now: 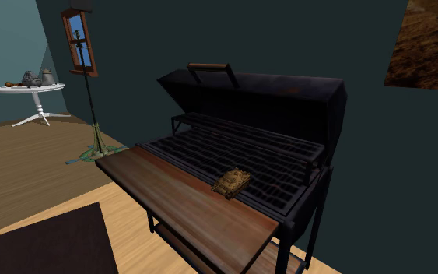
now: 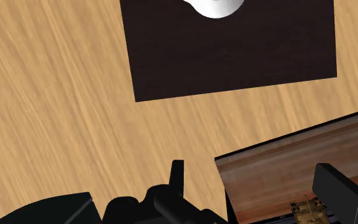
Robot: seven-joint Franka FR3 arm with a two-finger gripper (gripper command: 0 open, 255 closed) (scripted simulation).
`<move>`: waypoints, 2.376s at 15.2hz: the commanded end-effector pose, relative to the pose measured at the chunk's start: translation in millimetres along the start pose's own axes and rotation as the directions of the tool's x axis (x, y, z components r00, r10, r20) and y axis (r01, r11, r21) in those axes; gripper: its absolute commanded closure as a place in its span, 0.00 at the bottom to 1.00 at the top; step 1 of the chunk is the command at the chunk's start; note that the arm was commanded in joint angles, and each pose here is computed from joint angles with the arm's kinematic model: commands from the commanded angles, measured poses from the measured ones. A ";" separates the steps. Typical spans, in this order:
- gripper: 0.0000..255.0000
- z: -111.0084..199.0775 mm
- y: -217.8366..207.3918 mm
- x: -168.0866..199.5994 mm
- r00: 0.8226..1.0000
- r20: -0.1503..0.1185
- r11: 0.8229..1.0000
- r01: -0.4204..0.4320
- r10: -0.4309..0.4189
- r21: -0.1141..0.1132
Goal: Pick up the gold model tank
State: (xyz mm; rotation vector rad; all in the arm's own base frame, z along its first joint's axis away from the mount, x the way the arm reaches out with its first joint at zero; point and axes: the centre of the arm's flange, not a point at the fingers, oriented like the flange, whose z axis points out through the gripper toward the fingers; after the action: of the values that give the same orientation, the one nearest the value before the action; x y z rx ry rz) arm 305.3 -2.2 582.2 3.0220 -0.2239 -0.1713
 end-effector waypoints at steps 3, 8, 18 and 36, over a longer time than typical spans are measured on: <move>0.00 18.7 -8.8 13.8 1.000 -0.011 1.000 0.010 -0.010 0.010; 0.00 64.6 -32.0 48.9 0.999 -0.039 0.999 0.034 -0.033 0.033; 0.00 151.4 -84.3 120.9 0.992 -0.097 0.993 0.085 -0.078 0.077; 0.00 290.6 -197.2 254.9 0.967 -0.204 0.972 0.182 -0.149 0.149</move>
State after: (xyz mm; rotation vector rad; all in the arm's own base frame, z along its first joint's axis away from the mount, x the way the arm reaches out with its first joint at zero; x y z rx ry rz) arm 540.0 120.3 256.5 3.1901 0.0271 0.1222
